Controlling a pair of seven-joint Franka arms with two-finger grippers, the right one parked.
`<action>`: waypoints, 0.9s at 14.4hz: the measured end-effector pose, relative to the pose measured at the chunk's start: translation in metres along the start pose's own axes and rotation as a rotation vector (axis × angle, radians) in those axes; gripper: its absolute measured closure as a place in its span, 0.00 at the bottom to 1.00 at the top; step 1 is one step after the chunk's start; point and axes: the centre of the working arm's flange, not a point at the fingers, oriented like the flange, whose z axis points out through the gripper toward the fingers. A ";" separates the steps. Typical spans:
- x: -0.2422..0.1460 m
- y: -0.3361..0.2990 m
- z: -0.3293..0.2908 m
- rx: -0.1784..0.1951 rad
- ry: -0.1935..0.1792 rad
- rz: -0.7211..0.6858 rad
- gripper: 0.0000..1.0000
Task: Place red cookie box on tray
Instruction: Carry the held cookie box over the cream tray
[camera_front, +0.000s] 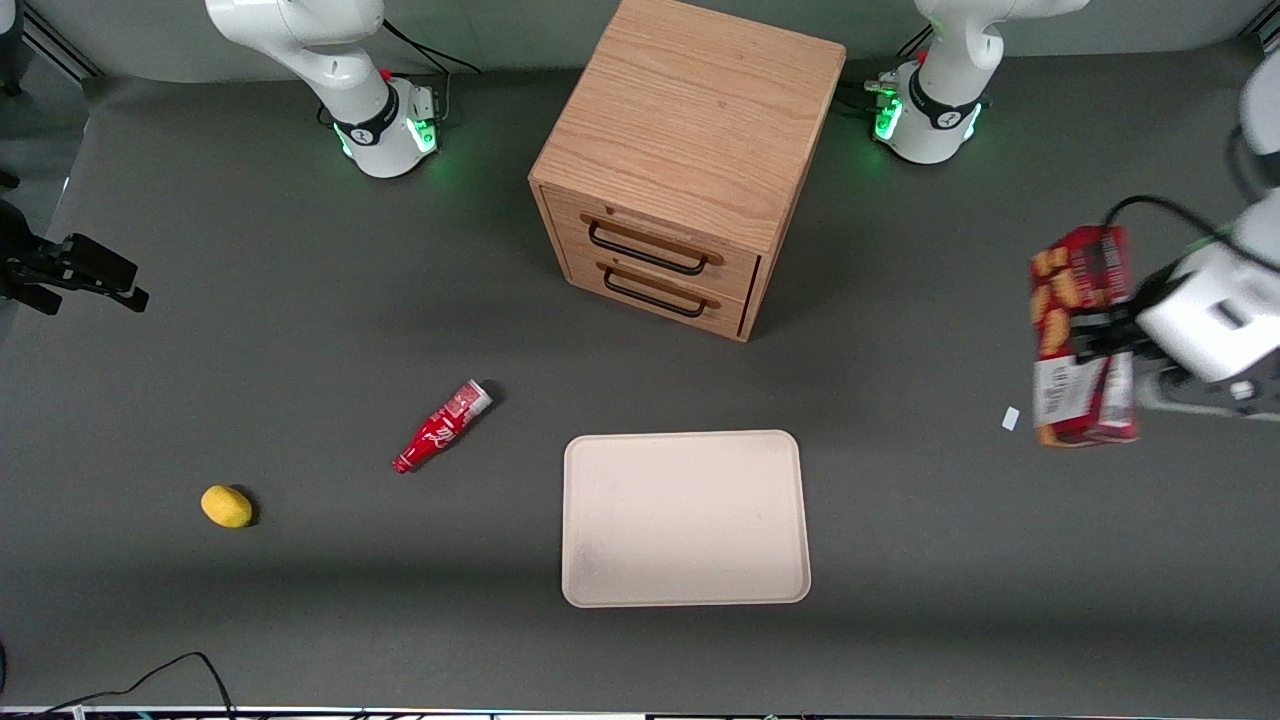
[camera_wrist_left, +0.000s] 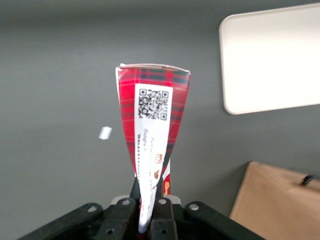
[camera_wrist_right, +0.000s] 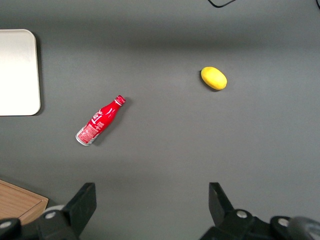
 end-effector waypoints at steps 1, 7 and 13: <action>0.012 0.028 0.012 -0.009 0.010 -0.022 0.90; 0.074 0.158 0.111 -0.083 0.119 -0.108 0.90; 0.091 0.245 0.207 -0.053 0.208 -0.128 0.90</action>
